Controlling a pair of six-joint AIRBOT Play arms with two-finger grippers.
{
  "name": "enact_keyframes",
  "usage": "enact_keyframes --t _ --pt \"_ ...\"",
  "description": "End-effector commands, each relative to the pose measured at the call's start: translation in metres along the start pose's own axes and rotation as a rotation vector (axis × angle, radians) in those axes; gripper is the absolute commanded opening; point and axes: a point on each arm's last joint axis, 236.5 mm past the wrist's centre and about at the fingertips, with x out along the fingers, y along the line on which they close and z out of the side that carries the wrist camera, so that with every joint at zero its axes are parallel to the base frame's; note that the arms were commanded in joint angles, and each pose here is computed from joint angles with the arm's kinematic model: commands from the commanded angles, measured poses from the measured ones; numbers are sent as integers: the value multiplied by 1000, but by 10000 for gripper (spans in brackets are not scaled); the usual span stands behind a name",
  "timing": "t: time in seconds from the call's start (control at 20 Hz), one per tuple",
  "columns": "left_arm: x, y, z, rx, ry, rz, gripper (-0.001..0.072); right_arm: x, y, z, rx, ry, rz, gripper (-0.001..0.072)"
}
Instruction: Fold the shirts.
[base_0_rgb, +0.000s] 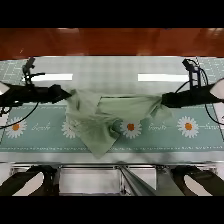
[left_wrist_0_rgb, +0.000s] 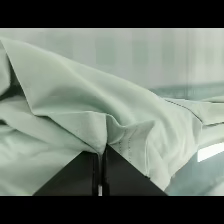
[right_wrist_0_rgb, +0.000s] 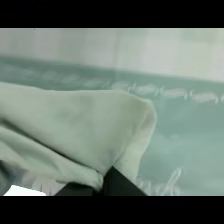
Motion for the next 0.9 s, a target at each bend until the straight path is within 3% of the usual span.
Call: enact_keyframes --t 0.0,0.05,0.1,0.15,0.2,0.35,0.55,0.7,0.85 --pt "67 26 27 -119 -48 -4 23 65 -24 38 274 -12 106 34" --pt "81 29 26 -136 -22 -6 29 75 -23 45 330 -12 162 37" --pt "87 31 26 -149 -4 -7 123 81 -20 55 376 -28 218 118" --pt "89 30 30 -167 9 -17 413 79 -20 67 403 -50 267 307" --pt "82 25 36 -167 22 -37 506 67 -18 81 402 -68 318 403" --pt "27 26 41 -102 150 -41 503 -9 -36 113 356 -106 396 402" --pt "-44 77 -2 -166 213 125 503 -75 -99 65 330 -111 251 402" --pt "-40 89 -70 -254 186 145 503 -52 -124 3 449 -135 170 402" --pt "-19 115 -131 -401 167 200 503 -12 -105 -45 509 -107 245 402"
